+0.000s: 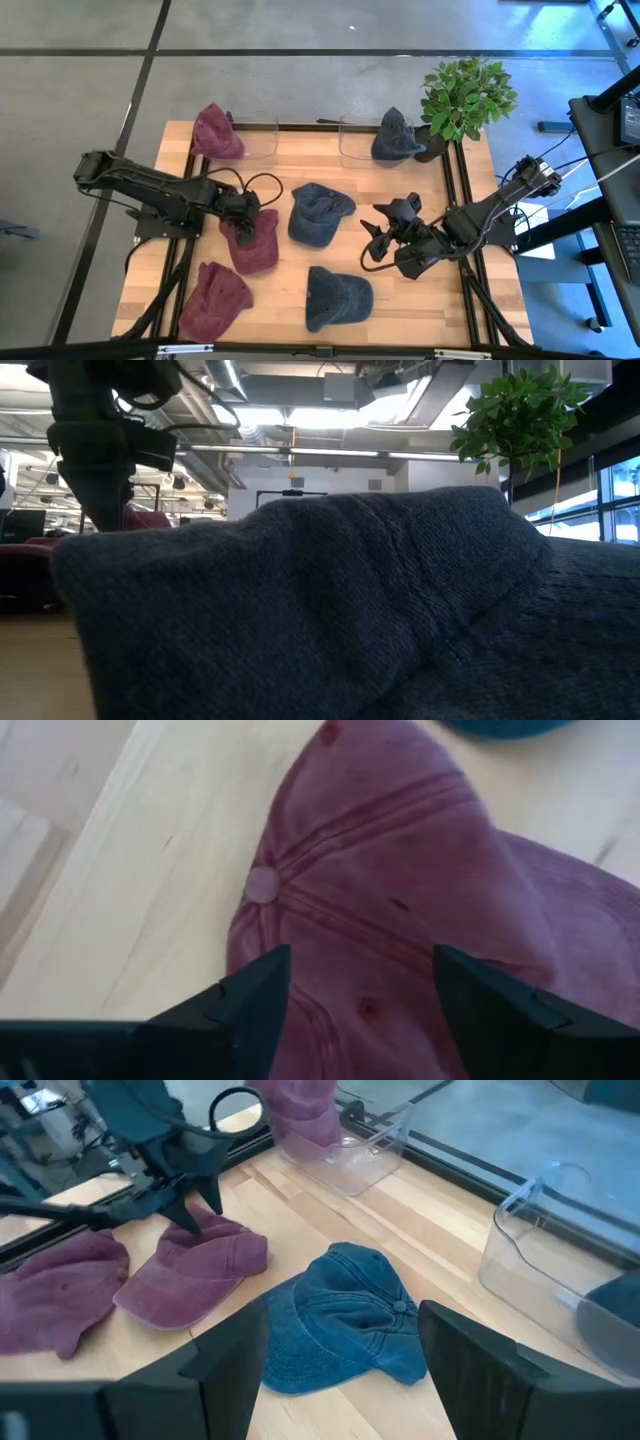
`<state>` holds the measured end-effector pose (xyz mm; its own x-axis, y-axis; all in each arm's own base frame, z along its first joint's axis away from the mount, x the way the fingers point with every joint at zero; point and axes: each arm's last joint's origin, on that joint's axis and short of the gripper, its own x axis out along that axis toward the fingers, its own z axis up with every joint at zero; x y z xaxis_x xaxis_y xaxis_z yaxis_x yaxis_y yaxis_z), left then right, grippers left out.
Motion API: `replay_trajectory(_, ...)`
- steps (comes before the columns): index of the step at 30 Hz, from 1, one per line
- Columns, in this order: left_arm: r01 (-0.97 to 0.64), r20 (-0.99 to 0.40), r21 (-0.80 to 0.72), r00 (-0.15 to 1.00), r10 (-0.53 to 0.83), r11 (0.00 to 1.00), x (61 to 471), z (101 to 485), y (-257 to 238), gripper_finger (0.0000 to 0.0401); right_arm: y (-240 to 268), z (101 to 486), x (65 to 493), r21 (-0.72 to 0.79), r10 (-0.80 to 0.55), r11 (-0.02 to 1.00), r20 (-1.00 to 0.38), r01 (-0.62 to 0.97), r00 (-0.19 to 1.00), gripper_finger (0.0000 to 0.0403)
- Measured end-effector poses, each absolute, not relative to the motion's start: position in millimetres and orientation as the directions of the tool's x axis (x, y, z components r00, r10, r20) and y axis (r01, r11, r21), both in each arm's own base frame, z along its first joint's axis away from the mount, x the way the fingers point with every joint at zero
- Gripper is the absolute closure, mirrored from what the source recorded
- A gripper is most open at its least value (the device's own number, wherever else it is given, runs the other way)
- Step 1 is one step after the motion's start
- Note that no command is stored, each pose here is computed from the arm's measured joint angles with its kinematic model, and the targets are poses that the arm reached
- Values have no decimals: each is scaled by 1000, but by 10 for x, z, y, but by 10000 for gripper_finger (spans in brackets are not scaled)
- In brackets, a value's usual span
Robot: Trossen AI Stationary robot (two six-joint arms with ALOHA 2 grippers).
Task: Pick & Place hat
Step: Put the top maroon cap into the left transparent bin
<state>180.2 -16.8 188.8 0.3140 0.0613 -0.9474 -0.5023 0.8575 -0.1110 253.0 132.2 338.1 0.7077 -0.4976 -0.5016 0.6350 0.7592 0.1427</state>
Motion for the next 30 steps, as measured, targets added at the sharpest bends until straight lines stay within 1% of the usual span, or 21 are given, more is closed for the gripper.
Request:
replay_trajectory(3, -508, -951, -75, 295, 92, 858, 1769, 1830, -157, 148, 1325, 3327, 2579, 128, -503, 756, -514, 642, 695, 146)
replay_trajectory(7, -494, -942, -34, 306, 137, 869, 1765, 1782, -124, 148, 1342, 3273, 2618, 109, -505, 758, -526, 643, 685, 146)
replay_trajectory(12, -480, -919, -55, 368, 144, 876, 1828, 1705, -44, 154, 1344, 3272, 2620, 112, -504, 757, -526, 643, 685, 146)
replay_trajectory(15, -485, -929, -64, 349, 126, 872, 1840, 1597, 16, 157, 1344, 3275, 2618, 115, -501, 758, -527, 642, 686, 146)
replay_trajectory(18, -483, -948, -35, 294, 125, 875, 1834, 1508, 59, 162, 1345, 3274, 2618, 116, -498, 759, -530, 641, 686, 146)
replay_trajectory(23, -409, -968, -1, 231, 103, 913, 1861, 1396, 98, 169, 1346, 3272, 2617, 112, -494, 763, -535, 637, 686, 146)
replay_trajectory(27, -394, -979, 6, 186, 87, 919, 1906, 1302, 127, 176, 1341, 3268, 2609, 101, -497, 763, -538, 638, 681, 146)
replay_trajectory(30, -385, -975, -6, 206, 80, 923, 1971, 1260, 142, 189, 1333, 3261, 2597, 86, -502, 764, -544, 640, 672, 146)
